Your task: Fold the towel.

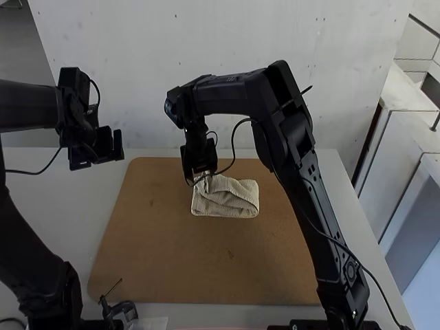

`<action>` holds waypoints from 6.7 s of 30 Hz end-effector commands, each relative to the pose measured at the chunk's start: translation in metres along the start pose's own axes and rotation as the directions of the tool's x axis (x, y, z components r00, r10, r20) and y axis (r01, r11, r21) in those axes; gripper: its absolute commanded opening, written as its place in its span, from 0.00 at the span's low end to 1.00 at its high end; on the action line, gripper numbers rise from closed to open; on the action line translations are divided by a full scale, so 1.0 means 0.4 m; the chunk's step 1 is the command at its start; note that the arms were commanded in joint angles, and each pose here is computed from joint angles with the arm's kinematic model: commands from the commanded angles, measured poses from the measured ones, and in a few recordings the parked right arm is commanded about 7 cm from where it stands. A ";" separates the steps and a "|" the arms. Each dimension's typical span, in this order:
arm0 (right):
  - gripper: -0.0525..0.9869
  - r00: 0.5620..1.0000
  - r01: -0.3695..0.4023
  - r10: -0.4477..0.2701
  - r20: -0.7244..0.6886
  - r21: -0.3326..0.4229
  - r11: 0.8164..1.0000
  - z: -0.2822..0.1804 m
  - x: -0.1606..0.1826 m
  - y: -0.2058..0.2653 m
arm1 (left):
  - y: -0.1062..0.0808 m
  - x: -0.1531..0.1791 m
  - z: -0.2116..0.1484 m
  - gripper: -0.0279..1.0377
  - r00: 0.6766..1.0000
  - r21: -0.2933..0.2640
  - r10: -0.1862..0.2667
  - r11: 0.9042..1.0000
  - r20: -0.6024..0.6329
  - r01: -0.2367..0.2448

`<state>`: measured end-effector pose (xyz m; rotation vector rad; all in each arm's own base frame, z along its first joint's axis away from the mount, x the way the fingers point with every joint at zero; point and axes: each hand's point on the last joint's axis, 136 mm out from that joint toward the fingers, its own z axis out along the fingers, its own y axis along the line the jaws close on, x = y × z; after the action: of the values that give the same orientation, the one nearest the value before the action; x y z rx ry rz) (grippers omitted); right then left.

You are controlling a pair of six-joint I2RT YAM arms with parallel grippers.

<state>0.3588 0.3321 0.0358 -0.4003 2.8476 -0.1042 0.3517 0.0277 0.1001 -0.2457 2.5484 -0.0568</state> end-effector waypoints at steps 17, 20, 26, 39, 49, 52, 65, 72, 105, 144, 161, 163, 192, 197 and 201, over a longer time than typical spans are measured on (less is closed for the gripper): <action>0.06 0.997 -0.059 0.058 0.044 0.018 0.998 -0.008 -0.004 -0.081 | 0.002 -0.006 -0.004 0.96 1.000 0.011 0.009 1.000 0.018 -0.009; 0.06 0.998 -0.041 0.040 0.044 0.018 0.999 0.009 0.008 -0.064 | 0.006 -0.007 -0.003 0.96 1.000 0.009 0.005 1.000 0.019 -0.005; 0.06 1.000 -0.014 0.014 0.025 0.029 0.999 0.045 0.030 -0.049 | 0.009 -0.007 -0.001 0.96 1.000 0.009 0.001 1.000 0.019 -0.001; 0.06 0.999 0.028 -0.029 0.016 0.046 0.999 0.093 0.043 -0.019 | 0.031 -0.017 -0.004 0.96 0.999 0.015 -0.011 1.000 0.033 0.011; 0.06 0.996 0.071 -0.072 0.051 0.016 0.997 0.076 0.035 0.062 | 0.031 -0.024 0.000 0.95 0.999 0.016 -0.010 1.000 0.043 0.010; 0.06 0.995 0.087 -0.088 0.044 0.018 0.996 0.076 0.038 0.082 | 0.031 -0.024 0.002 0.95 0.999 0.016 -0.010 1.000 0.042 0.010; 0.07 0.996 0.073 -0.074 0.058 0.019 0.997 0.055 0.006 0.077 | 0.044 -0.016 0.017 0.95 1.000 0.007 -0.008 1.000 0.025 0.008; 0.21 0.991 0.011 -0.014 0.130 0.023 1.000 -0.051 -0.064 0.016 | 0.042 -0.021 0.017 0.95 1.000 0.010 -0.006 1.000 0.031 0.006; 0.97 0.840 -0.443 0.430 0.330 -0.040 0.896 -0.132 -0.019 -0.639 | -0.050 0.019 0.009 0.95 0.997 0.056 0.064 0.996 0.036 -0.066; 0.97 0.372 -0.327 0.436 0.819 -0.325 0.888 -0.485 0.321 -0.770 | -0.085 0.024 -0.233 0.95 0.930 0.126 0.046 0.987 0.364 -0.098; 0.97 0.197 -0.147 0.340 0.920 -0.315 0.938 -0.541 0.400 -0.690 | -0.072 0.063 -0.308 0.94 0.867 0.131 0.029 0.985 0.498 -0.109; 0.97 0.195 -0.145 0.335 0.922 -0.310 0.939 -0.543 0.400 -0.690 | -0.073 0.063 -0.328 0.94 0.849 0.134 0.027 0.984 0.528 -0.114; 0.97 0.251 -0.205 0.307 0.918 -0.259 0.944 -0.517 0.414 -0.711 | -0.063 0.174 -0.387 0.94 0.693 0.063 0.125 0.969 0.710 -0.239; 0.97 0.278 -0.232 0.292 0.915 -0.231 0.945 -0.476 0.418 -0.722 | -0.046 0.148 -0.404 0.94 0.641 -0.006 0.159 0.972 0.751 -0.233; 0.97 0.288 -0.263 0.268 0.919 -0.194 0.945 -0.439 0.419 -0.739 | -0.045 0.121 -0.410 0.94 0.594 -0.012 0.142 0.976 0.792 -0.217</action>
<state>0.2300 0.0166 0.2054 0.0576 1.6443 0.2362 0.2215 -0.0051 0.2147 0.0416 1.6585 -0.0156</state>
